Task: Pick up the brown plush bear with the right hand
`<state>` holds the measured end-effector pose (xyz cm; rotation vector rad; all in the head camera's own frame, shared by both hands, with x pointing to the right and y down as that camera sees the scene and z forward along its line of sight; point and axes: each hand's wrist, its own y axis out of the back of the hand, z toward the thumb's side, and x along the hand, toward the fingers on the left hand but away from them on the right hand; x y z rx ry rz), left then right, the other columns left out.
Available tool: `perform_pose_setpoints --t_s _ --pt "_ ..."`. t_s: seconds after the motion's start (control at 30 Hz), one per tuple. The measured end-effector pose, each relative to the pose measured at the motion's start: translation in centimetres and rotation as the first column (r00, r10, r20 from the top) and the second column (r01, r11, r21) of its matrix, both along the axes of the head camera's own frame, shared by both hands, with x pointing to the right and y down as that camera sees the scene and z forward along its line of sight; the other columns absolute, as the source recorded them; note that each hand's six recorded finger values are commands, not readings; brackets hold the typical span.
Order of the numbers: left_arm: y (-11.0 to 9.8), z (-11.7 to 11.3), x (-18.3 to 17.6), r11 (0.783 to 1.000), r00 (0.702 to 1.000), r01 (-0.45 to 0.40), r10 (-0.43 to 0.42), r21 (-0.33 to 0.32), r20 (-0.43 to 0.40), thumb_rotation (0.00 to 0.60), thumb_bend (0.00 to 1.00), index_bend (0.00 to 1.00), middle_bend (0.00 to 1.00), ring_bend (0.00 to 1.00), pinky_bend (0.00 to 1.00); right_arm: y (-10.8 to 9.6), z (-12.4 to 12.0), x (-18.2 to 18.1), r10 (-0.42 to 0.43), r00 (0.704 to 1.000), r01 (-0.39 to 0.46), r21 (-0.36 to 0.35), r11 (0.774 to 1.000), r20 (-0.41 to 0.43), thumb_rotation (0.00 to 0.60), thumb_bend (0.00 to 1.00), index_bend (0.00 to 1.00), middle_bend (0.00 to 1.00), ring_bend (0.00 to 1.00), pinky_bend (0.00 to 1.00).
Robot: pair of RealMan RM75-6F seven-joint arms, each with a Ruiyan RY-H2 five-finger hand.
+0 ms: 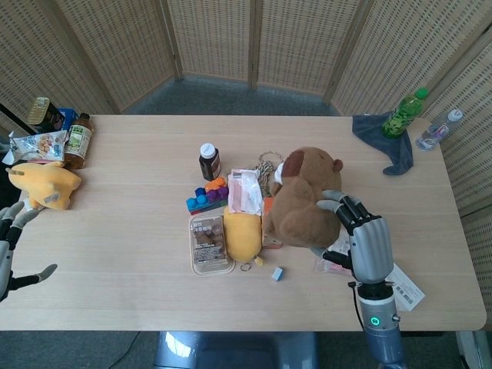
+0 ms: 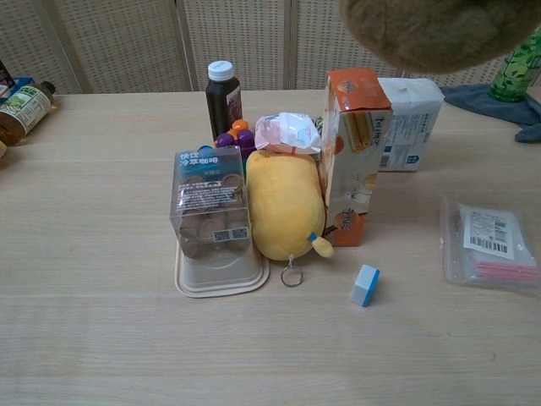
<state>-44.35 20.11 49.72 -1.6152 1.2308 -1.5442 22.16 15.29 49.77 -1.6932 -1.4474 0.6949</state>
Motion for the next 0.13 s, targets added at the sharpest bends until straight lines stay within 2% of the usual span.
perform_pose_setpoints --t_s 0.13 --pt "0.01 -0.06 0.01 1.000 1.000 0.001 -0.001 0.001 -0.001 0.600 0.00 0.17 0.00 0.00 0.00 -0.07 -0.42 -0.88 -0.014 1.000 0.014 0.000 1.000 -0.004 0.600 0.15 0.67 0.64 0.60 0.79"
